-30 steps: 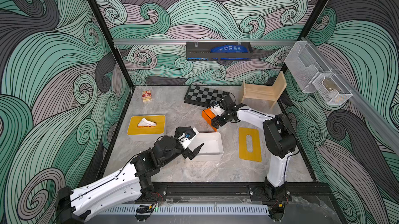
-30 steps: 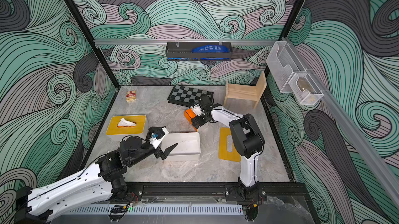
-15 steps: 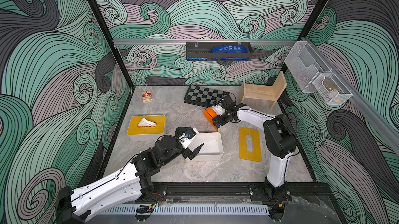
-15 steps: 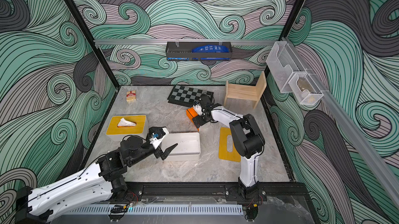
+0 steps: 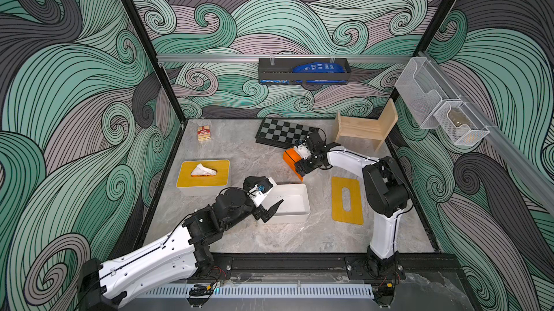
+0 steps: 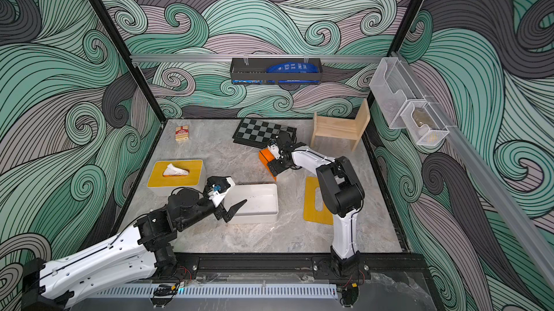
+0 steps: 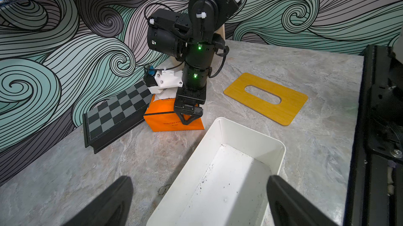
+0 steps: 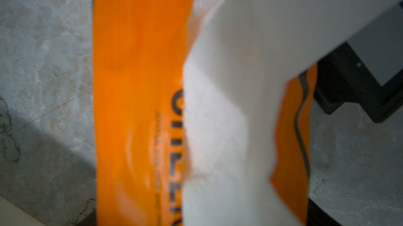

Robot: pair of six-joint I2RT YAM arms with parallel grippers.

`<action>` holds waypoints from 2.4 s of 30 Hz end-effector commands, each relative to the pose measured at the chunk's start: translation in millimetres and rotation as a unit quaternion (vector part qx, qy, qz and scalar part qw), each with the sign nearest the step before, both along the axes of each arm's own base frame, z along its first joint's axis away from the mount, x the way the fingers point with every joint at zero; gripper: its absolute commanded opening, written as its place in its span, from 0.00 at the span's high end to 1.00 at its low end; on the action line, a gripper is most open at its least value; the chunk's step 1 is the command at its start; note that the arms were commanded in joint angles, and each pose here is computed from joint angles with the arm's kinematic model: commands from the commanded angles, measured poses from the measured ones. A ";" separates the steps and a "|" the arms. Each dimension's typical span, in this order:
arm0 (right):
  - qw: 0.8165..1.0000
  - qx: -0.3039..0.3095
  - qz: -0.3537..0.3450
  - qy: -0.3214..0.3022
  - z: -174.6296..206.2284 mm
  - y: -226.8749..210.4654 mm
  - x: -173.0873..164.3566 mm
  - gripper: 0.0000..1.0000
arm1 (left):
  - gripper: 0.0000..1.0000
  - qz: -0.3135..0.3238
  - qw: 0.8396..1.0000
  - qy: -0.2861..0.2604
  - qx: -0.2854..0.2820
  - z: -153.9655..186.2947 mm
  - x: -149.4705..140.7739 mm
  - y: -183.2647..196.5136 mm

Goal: Put the tissue paper into the tissue box
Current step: Pick up the paper towel from the center of the board, then place the paper towel in the tissue box.

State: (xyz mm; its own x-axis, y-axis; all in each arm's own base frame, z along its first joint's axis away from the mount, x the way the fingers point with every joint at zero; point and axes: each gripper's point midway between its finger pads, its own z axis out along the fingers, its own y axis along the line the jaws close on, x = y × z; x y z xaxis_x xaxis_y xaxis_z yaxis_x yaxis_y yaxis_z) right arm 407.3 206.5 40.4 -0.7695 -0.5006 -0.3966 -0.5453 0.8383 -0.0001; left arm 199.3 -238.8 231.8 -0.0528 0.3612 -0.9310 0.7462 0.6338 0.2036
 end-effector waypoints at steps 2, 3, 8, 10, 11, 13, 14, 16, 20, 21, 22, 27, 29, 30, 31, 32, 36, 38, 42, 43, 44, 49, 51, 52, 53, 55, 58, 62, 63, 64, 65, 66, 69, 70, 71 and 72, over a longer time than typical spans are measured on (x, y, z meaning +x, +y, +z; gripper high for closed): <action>1.000 0.014 0.005 -0.024 26.3 4.9 2.7 0.13 | 0.01 0.006 1.000 -0.011 -0.019 21.7 3.4 -0.3; 0.999 0.015 0.006 -0.030 31.7 4.5 2.9 0.14 | 0.01 0.008 1.000 -0.012 -0.019 22.1 3.6 0.2; 0.996 0.027 0.017 -0.077 73.9 3.5 2.6 0.17 | 0.01 0.020 0.999 -0.023 -0.028 29.4 5.3 5.8; 0.994 0.034 0.025 -0.101 95.0 4.0 1.8 0.18 | 0.01 0.031 0.998 -0.032 -0.036 34.7 6.5 10.7; 0.992 0.038 0.031 -0.112 105.5 4.4 0.3 0.19 | 0.01 0.038 0.998 -0.038 -0.042 38.5 7.1 14.0; 0.989 0.045 0.046 -0.137 126.8 5.7 -3.6 0.19 | 0.01 0.049 0.996 -0.051 -0.058 47.5 6.8 21.0; 0.986 0.049 0.059 -0.148 136.8 8.0 -8.2 0.19 | 0.01 0.056 0.995 -0.058 -0.067 52.3 6.6 24.9; 0.980 0.056 0.095 -0.167 152.6 15.3 -19.8 0.19 | 0.01 0.067 0.992 -0.070 -0.085 60.9 5.7 32.6; 0.960 0.076 0.183 -0.196 177.1 35.8 -54.8 0.17 | 0.01 0.088 0.984 -0.093 -0.123 78.3 3.0 48.7; 0.955 0.082 0.202 -0.201 181.3 40.8 -63.1 0.17 | 0.01 0.092 0.982 -0.097 -0.131 81.3 2.1 51.7; 0.949 0.091 0.221 -0.204 184.9 45.9 -72.4 0.17 | 0.01 0.095 0.980 -0.102 -0.139 85.1 1.2 55.4; 0.907 0.112 0.342 -0.219 189.1 69.4 -124.0 0.17 | 0.01 0.107 0.970 -0.124 -0.177 100.7 -4.7 70.9; 0.891 0.107 0.383 -0.219 180.8 74.5 -142.3 0.17 | 0.01 0.108 0.967 -0.132 -0.191 106.0 -7.8 75.8; 0.887 0.105 0.394 -0.216 176.5 76.0 -147.6 0.16 | 0.01 0.108 0.965 -0.135 -0.197 107.5 -9.0 77.7; 0.883 0.106 0.405 -0.211 172.1 78.2 -154.2 0.16 | 0.01 0.109 0.963 -0.138 -0.202 108.8 -10.1 79.6; 0.880 0.106 0.414 -0.207 167.5 80.2 -159.0 0.15 | 0.01 0.109 0.962 -0.142 -0.207 110.9 -11.2 81.7; 0.869 0.103 0.446 -0.188 149.2 86.3 -173.3 0.15 | 0.01 0.111 0.960 -0.146 -0.214 112.9 -12.3 84.4; 0.865 0.103 0.457 -0.177 140.9 89.5 -178.0 0.14 | 0.01 0.110 0.960 -0.145 -0.211 112.1 -11.8 83.5; 0.858 0.094 0.478 -0.163 125.0 92.5 -184.6 0.14 | 0.01 0.106 0.962 -0.143 -0.209 111.1 -11.5 81.1; 0.857 0.093 0.481 -0.159 121.6 93.1 -185.9 0.14 | 0.01 0.105 0.962 -0.142 -0.208 110.3 -11.4 80.3; 0.857 0.090 0.483 -0.154 117.3 93.1 -186.8 0.14 | 0.01 0.105 0.962 -0.142 -0.207 110.1 -11.2 80.2; 0.862 0.064 0.486 -0.129 93.5 90.3 -187.9 0.13 | 0.01 0.105 0.963 -0.142 -0.206 109.8 -10.5 80.0; 0.865 0.053 0.485 -0.121 85.8 89.2 -187.1 0.13 | 0.01 0.104 0.963 -0.141 -0.206 109.5 -10.4 79.7; 0.865 0.049 0.485 -0.117 82.4 88.9 -187.3 0.13 | 0.01 0.103 0.963 -0.141 -0.206 109.5 -10.4 79.4; 0.865 0.046 0.486 -0.113 79.5 89.0 -187.7 0.13 | 0.01 0.103 0.963 -0.141 -0.206 109.6 -10.4 79.4; 0.864 0.041 0.491 -0.103 72.5 89.5 -189.8 0.13 | 0.01 0.103 0.963 -0.140 -0.206 109.2 -10.3 79.3; 0.864 0.032 0.493 -0.094 63.9 90.3 -190.5 0.13 | 0.01 0.102 0.963 -0.140 -0.206 108.3 -10.0 78.7; 0.865 0.022 0.495 -0.082 55.1 93.3 -189.5 0.12 | 0.01 0.099 0.964 -0.139 -0.205 108.4 -9.9 77.7; 0.865 0.020 0.495 -0.078 52.4 93.8 -189.3 0.12 | 0.01 0.099 0.964 -0.139 -0.205 108.8 -9.7 77.8; 0.865 0.018 0.495 -0.075 50.3 94.4 -189.2 0.12 | 0.01 0.099 0.964 -0.139 -0.206 108.7 -9.7 77.8; 0.865 0.014 0.496 -0.073 47.8 94.7 -189.0 0.11 | 0.01 0.099 0.964 -0.139 -0.206 108.7 -9.7 77.7; 0.865 0.012 0.496 -0.071 45.9 95.4 -188.7 0.10 | 0.01 0.099 0.964 -0.139 -0.206 108.8 -9.6 77.8; 0.868 0.007 0.492 -0.069 43.5 96.9 -185.0 0.09 | 0.01 0.098 0.964 -0.138 -0.205 108.1 -9.5 77.2; 0.868 0.005 0.491 -0.069 43.0 97.3 -183.7 0.08 | 0.01 0.097 0.964 -0.138 -0.205 108.3 -9.7 77.1; 0.869 0.002 0.489 -0.070 43.1 97.3 -181.8 0.06 | 0.01 0.097 0.964 -0.138 -0.205 108.0 -9.6 77.0; 0.870 -0.002 0.488 -0.074 43.9 97.7 -180.2 0.05 | 0.01 0.096 0.964 -0.137 -0.204 107.6 -9.5 76.7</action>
State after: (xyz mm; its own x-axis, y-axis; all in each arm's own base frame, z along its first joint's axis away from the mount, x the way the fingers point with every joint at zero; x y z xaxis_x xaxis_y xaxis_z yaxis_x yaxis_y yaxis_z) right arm 220.1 296.8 72.5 0.0703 -0.8941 -0.4423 -0.9947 -0.0294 -0.0986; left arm 190.0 -161.1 335.4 0.1802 -0.0072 -0.9836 0.5528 0.8279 0.0952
